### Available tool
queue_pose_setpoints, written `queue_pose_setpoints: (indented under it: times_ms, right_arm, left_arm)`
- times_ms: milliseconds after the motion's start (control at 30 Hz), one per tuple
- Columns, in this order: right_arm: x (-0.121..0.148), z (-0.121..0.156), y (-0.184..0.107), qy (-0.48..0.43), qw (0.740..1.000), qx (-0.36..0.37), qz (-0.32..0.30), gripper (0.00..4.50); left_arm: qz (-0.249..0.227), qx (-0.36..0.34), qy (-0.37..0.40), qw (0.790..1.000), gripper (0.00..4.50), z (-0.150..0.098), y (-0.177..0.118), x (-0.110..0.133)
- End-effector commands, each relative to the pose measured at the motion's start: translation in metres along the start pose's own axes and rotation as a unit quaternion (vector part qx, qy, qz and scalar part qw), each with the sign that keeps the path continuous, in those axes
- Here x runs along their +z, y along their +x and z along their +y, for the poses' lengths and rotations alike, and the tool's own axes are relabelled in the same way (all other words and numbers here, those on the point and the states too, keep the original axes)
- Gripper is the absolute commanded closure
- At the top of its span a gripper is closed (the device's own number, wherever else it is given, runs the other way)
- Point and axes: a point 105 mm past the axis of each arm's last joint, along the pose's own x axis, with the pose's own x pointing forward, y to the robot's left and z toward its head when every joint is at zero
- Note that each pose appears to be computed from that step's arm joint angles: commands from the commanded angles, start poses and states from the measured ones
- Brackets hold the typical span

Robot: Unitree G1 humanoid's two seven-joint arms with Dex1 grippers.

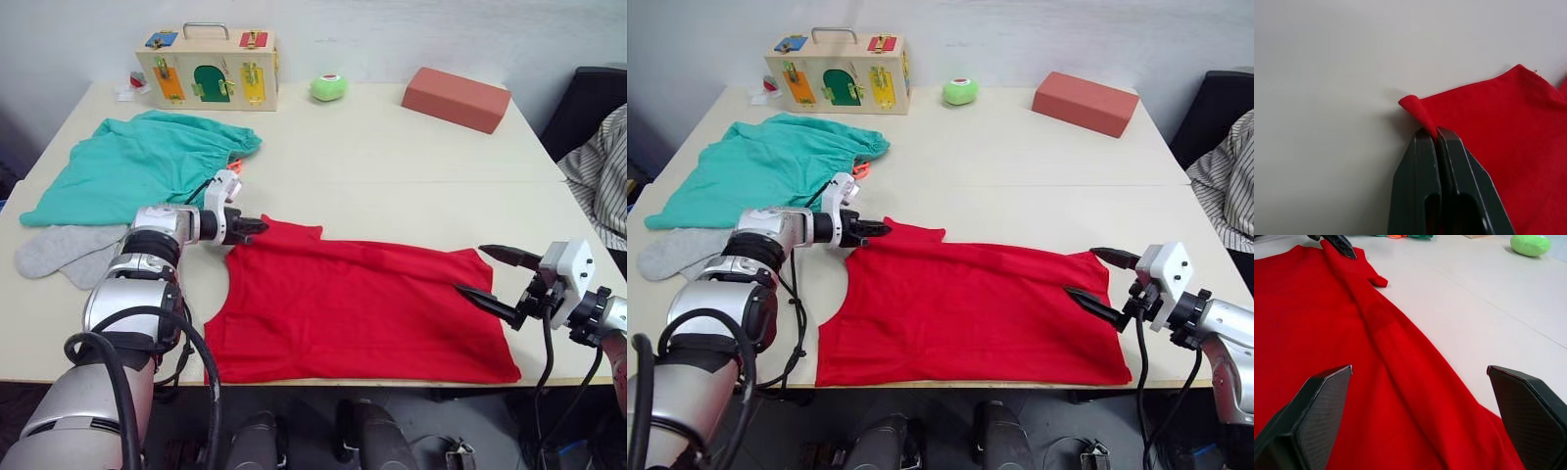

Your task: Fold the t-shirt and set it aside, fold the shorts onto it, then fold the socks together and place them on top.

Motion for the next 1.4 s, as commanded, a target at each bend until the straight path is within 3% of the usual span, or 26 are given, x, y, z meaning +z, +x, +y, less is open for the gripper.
queue_pose_setpoints:
  times_ms: [33, 233, 367, 533, 600, 633, 933, 1267, 1400]
  right_arm:
    - [0.012, 0.001, -0.003, -0.019, 1.0, -0.005, -0.022, 0.0]
    - [0.009, 0.003, -0.003, -0.008, 1.0, -0.001, -0.016, 0.0]
    - [0.006, 0.004, -0.003, -0.004, 1.0, 0.0, -0.014, 0.0]
    - [0.004, 0.005, -0.006, 0.001, 1.0, -0.003, -0.011, 0.0]
    - [0.002, 0.006, -0.008, 0.004, 1.0, -0.006, -0.009, 0.0]
    - [0.002, 0.007, -0.009, 0.005, 1.0, -0.008, -0.009, 0.0]
    - [-0.006, 0.012, -0.011, 0.021, 1.0, -0.011, -0.005, 0.0]
    - [-0.015, 0.015, -0.012, 0.037, 0.999, -0.01, 0.0, 0.0]
    - [-0.018, 0.015, -0.012, 0.042, 0.999, -0.01, 0.003, 0.0]
  left_arm:
    - [-0.053, -0.042, 0.044, 0.997, 4.46, -0.008, -0.007, 0.019]
    - [-0.092, -0.103, 0.127, 0.982, 4.46, -0.017, -0.019, 0.018]
    - [-0.13, -0.141, 0.214, 0.958, 4.46, -0.028, -0.028, 0.015]
    - [-0.183, -0.182, 0.321, 0.911, 4.46, -0.044, -0.043, 0.01]
    - [-0.236, -0.216, 0.351, 0.88, 4.46, -0.057, -0.057, 0.014]
    - [-0.241, -0.217, 0.361, 0.874, 4.46, -0.059, -0.06, 0.013]
    - [-0.127, -0.231, 0.463, 0.846, 4.46, -0.058, -0.06, -0.044]
    - [-0.076, -0.215, 0.558, 0.798, 4.46, -0.049, -0.064, -0.071]
    - [-0.083, -0.211, 0.564, 0.794, 4.46, -0.05, -0.062, -0.069]
